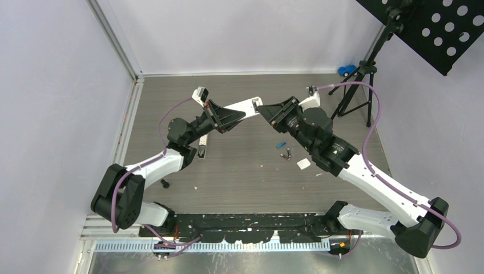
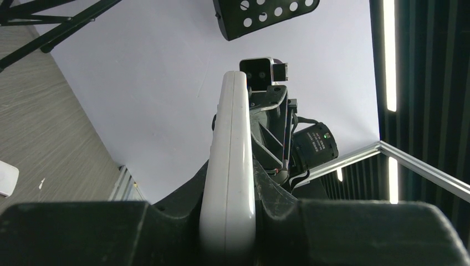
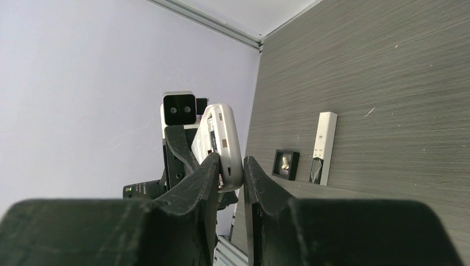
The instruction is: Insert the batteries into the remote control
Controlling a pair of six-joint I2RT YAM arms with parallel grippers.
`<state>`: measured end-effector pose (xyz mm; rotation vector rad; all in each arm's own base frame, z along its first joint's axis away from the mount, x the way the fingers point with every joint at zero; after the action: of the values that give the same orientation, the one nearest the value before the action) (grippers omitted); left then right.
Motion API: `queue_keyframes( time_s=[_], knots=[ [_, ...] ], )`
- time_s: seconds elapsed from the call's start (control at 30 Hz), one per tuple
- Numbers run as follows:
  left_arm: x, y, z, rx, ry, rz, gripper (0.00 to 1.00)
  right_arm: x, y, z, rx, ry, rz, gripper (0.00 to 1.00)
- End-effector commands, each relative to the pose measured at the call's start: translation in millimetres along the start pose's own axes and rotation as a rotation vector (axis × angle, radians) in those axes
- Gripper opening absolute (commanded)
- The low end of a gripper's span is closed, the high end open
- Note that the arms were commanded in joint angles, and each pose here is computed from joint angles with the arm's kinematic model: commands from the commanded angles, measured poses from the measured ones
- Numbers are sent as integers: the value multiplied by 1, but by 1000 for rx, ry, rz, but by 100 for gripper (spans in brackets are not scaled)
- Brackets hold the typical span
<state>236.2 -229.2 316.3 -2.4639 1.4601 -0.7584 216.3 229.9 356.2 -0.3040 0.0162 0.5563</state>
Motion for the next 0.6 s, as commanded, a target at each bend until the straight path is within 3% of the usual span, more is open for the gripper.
queue_keyframes(
  time_s=[0.0,0.57],
  knots=[
    [4,0,-36,99,152,14,0,3,21,2,18,-39,136,19],
    [17,14,-54,132,245,130,0,26,50,-19,-59,53,335,21]
  ],
)
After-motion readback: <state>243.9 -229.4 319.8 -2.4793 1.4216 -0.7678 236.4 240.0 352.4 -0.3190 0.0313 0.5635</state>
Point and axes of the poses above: each gripper's point midway between its finger pads, its own x axis out along the fingers, its own z axis along the line the jaws close on, y = z × x, the point moved 7 cm from there along -x, back along the fingers, and after that the axes turned 13 degrees about x, right-handed, at the moved point
